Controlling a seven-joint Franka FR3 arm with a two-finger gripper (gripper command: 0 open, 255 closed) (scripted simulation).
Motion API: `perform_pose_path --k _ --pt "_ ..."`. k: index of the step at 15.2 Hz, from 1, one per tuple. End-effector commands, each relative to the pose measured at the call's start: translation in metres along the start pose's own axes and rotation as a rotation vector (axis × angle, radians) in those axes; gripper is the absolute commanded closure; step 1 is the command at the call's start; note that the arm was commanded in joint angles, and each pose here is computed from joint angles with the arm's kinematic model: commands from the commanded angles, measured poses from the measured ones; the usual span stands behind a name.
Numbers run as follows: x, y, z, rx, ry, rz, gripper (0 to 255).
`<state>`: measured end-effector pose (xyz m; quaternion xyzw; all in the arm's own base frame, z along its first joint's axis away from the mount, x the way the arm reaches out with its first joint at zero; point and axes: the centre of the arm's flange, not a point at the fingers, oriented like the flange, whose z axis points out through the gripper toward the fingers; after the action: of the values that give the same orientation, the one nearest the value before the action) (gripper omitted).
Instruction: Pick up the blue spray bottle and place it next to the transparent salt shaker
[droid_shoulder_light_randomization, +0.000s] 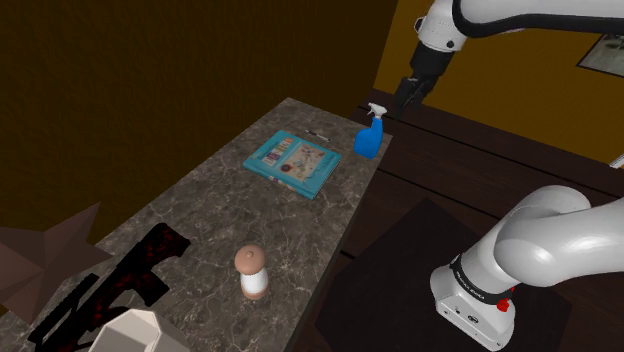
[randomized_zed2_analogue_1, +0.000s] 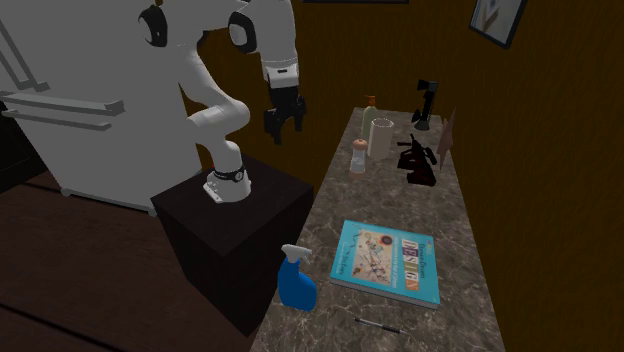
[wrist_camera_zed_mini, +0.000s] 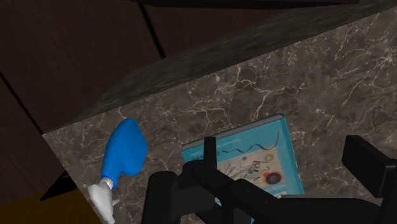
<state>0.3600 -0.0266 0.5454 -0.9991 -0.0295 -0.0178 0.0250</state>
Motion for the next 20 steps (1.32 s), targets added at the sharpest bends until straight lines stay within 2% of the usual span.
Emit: perform_pose_path --k 1,20 --pt "0.013 0.022 0.011 -0.005 -0.004 -0.018 0" --pt "0.152 0.201 0.116 -0.039 -0.046 -0.171 0"
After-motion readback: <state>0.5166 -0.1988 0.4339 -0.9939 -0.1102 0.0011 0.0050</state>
